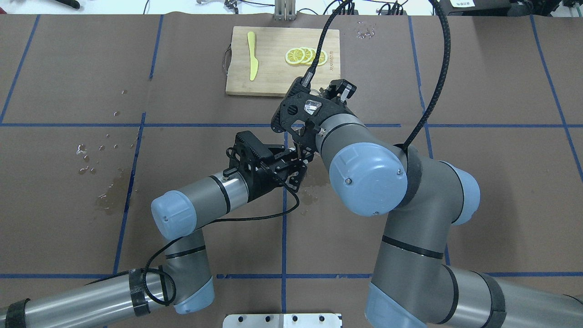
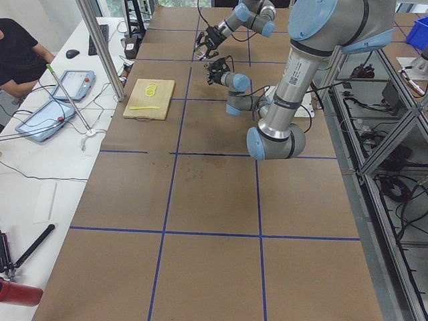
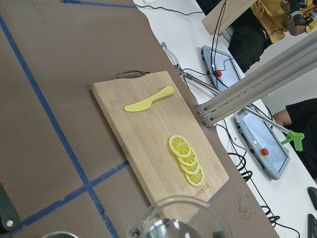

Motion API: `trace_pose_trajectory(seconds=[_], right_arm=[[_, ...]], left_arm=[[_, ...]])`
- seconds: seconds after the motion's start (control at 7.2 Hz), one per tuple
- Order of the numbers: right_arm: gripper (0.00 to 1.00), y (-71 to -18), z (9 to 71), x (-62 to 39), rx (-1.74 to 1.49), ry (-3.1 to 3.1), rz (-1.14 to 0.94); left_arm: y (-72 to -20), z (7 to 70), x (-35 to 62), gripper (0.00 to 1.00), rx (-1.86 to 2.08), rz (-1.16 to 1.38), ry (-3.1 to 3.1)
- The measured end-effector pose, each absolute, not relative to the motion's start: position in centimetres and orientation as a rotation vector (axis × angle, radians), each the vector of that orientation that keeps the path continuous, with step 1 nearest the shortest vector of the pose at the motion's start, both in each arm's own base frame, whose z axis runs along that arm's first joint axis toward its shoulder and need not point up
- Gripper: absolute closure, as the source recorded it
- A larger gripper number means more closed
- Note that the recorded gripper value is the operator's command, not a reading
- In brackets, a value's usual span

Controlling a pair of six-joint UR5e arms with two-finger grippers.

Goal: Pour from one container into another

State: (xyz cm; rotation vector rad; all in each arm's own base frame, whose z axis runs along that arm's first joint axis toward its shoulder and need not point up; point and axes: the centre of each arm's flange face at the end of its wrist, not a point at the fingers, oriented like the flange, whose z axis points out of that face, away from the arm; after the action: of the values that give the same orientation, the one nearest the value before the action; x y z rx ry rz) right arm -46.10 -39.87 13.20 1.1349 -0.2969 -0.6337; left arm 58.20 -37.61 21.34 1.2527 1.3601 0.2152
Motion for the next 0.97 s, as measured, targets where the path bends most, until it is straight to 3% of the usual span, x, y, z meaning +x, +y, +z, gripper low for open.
trace_pose_trajectory(seconds=[0.97], right_arm=[[1.0, -38.5, 13.6, -46.7, 1.182, -0.178, -0.697]], left_arm=[[-37.6, 21.4, 58.1, 1.0, 1.253, 0.215, 1.36]])
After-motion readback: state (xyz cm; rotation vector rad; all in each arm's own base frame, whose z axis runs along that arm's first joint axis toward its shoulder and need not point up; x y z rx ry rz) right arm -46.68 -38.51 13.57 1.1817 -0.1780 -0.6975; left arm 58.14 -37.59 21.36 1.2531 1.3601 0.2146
